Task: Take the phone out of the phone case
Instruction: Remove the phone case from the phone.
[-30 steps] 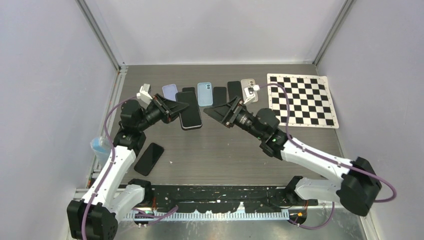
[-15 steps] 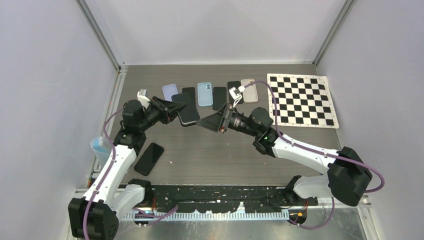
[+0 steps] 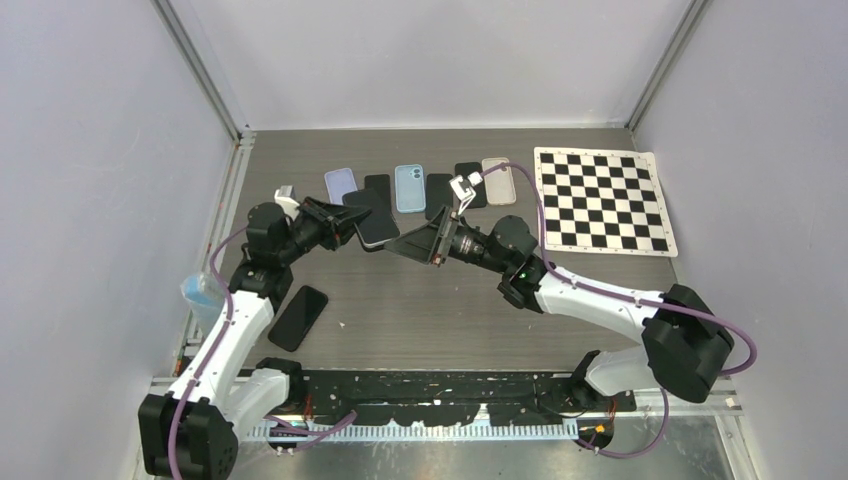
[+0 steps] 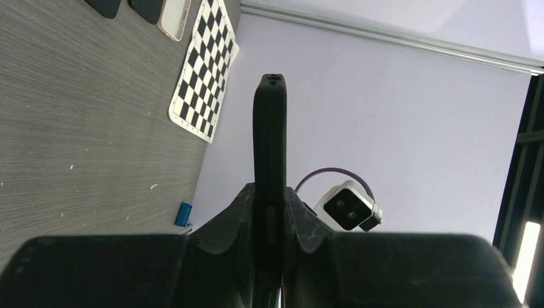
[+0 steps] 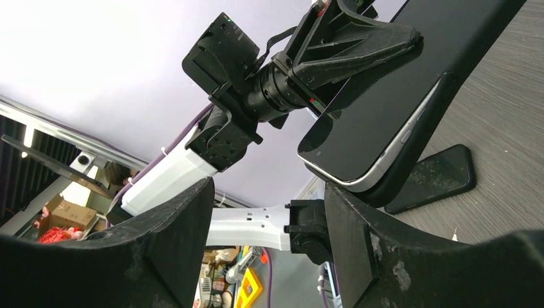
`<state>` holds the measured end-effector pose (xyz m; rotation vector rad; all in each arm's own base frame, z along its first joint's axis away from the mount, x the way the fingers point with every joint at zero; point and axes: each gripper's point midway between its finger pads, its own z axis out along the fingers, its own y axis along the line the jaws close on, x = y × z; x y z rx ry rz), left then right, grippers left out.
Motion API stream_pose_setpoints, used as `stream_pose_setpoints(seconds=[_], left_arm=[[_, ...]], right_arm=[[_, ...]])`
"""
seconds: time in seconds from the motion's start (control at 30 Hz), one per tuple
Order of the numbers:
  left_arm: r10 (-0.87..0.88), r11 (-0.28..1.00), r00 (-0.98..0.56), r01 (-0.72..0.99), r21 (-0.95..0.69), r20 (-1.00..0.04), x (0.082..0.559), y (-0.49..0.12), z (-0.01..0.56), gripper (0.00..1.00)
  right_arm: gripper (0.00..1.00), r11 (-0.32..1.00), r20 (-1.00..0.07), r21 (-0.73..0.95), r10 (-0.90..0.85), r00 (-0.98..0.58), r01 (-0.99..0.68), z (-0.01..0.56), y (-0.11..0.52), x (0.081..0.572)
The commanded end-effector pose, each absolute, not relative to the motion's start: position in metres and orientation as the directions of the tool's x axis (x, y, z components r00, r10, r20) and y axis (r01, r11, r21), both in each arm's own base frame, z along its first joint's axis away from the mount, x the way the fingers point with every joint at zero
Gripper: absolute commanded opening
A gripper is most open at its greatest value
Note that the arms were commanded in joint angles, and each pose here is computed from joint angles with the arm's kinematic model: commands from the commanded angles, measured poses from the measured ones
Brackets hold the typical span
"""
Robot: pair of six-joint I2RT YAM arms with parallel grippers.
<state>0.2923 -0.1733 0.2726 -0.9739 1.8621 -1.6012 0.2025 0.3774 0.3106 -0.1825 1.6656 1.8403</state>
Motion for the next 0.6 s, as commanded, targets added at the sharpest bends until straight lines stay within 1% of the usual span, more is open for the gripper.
stream_pose_setpoints(seconds=[0.0,0.17,0.23,0.33,0.37,0.4,0.43,0.57], left_arm=[[-0.719,-0.007,-0.694,-0.039,-0.999,0.032,0.278,-0.183,0.329,0.00],[-0.713,-0.021,-0.700,-0.033,-0.999,0.038,0.275,-0.183,0.333,0.00],[-0.729,-0.025,-0.684,-0.017,-1.000,0.030,0.277,-0.181,0.337,0.00],[-0.747,-0.027,-0.665,0.028,-0.999,0.002,0.284,-0.179,0.349,0.00],[-0.743,-0.022,-0.669,0.044,-0.999,-0.013,0.284,-0.180,0.354,0.00],[-0.738,-0.015,-0.674,0.056,-0.998,-0.027,0.283,-0.181,0.358,0.00],[-0.740,-0.011,-0.672,0.059,-0.998,-0.032,0.284,-0.181,0.359,0.00],[-0.746,-0.014,-0.665,0.061,-0.998,-0.030,0.284,-0.180,0.357,0.00]], right_arm=[[0.69,0.024,-0.495,0.839,0.447,-0.745,-0.544,0.324,0.379,0.223],[0.69,0.072,-0.451,0.874,0.488,-0.747,-0.480,0.315,0.377,0.240],[0.69,0.076,-0.415,0.895,0.502,-0.759,-0.439,0.310,0.378,0.247],[0.69,0.052,-0.358,0.919,0.522,-0.774,-0.390,0.305,0.378,0.256],[0.69,0.042,-0.323,0.934,0.528,-0.786,-0.355,0.299,0.378,0.260],[0.69,0.013,-0.311,0.932,0.539,-0.783,-0.361,0.305,0.377,0.262],[0.69,-0.001,-0.277,0.943,0.547,-0.790,-0.332,0.301,0.375,0.266],[0.68,-0.030,-0.224,0.956,0.574,-0.788,-0.293,0.301,0.371,0.279]])
